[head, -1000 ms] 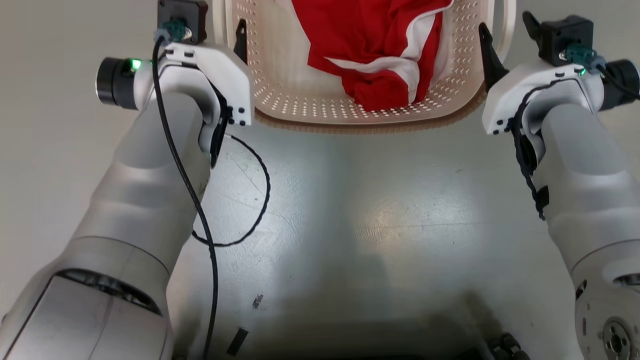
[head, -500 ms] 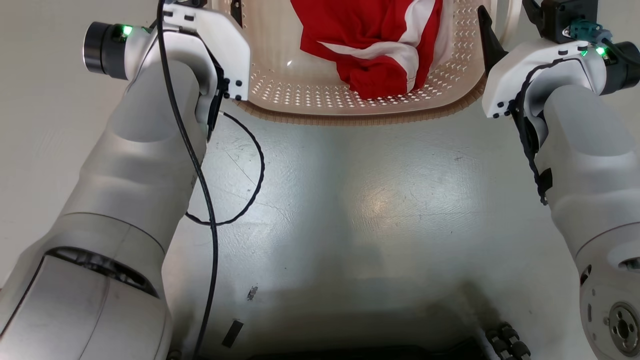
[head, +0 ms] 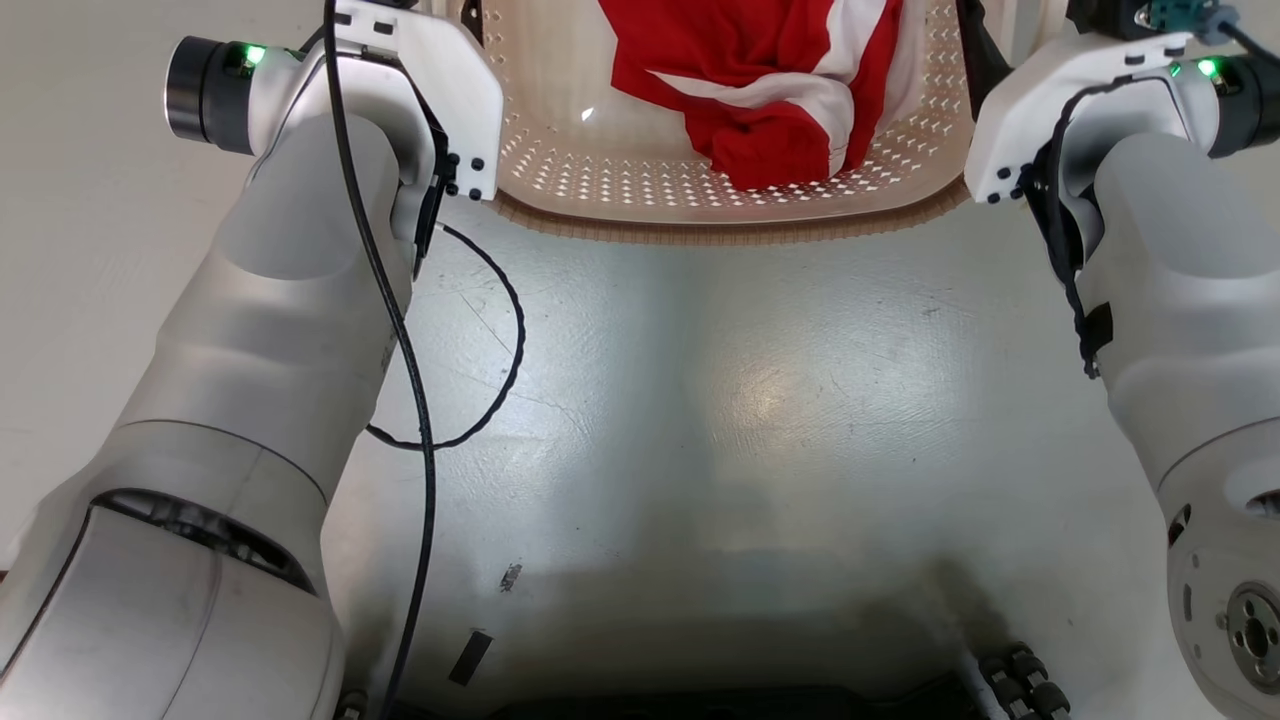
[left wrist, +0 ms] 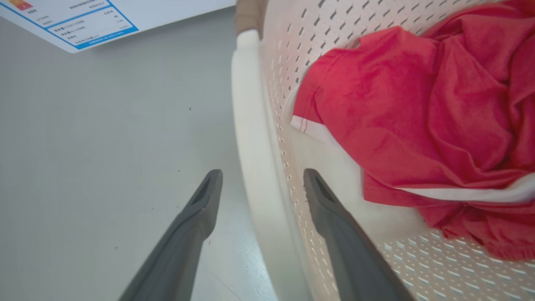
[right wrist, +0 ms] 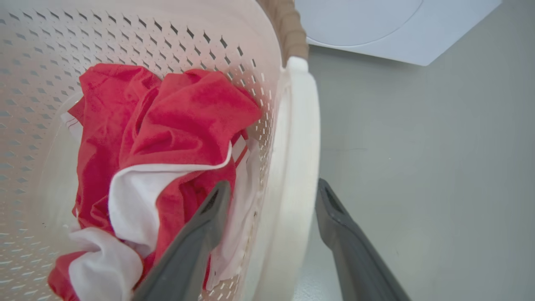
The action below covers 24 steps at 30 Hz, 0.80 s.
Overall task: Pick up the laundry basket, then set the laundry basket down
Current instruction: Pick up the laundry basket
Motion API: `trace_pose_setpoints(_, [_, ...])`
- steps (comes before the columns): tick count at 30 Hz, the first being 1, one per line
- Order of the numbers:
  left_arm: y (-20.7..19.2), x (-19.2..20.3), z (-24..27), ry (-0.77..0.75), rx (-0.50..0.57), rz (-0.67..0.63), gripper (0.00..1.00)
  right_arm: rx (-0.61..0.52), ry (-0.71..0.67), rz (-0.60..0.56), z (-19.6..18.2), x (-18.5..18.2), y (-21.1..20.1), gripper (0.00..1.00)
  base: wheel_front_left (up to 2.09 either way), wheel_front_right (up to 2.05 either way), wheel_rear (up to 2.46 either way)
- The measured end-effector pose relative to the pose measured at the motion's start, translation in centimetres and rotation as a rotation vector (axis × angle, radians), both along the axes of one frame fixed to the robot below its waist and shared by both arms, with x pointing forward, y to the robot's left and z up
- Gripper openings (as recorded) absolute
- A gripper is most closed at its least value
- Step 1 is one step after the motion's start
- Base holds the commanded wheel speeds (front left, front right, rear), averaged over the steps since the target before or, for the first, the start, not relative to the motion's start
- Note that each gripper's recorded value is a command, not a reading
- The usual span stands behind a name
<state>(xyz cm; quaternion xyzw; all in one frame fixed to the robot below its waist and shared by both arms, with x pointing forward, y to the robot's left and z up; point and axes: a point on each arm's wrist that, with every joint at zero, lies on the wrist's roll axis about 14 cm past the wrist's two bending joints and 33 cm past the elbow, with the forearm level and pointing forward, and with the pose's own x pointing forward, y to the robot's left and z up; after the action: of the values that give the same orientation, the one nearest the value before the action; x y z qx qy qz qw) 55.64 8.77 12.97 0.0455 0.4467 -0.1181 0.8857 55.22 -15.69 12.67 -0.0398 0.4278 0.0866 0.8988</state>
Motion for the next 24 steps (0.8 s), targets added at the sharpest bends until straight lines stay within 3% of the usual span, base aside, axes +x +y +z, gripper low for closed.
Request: trace_pose_setpoints(24, [-0.53,-0.27,0.16,0.005,0.012,-0.034,1.00,0.017,0.012,0.012,0.19,-0.07,0.68,1.00,0.00,0.00,0.00])
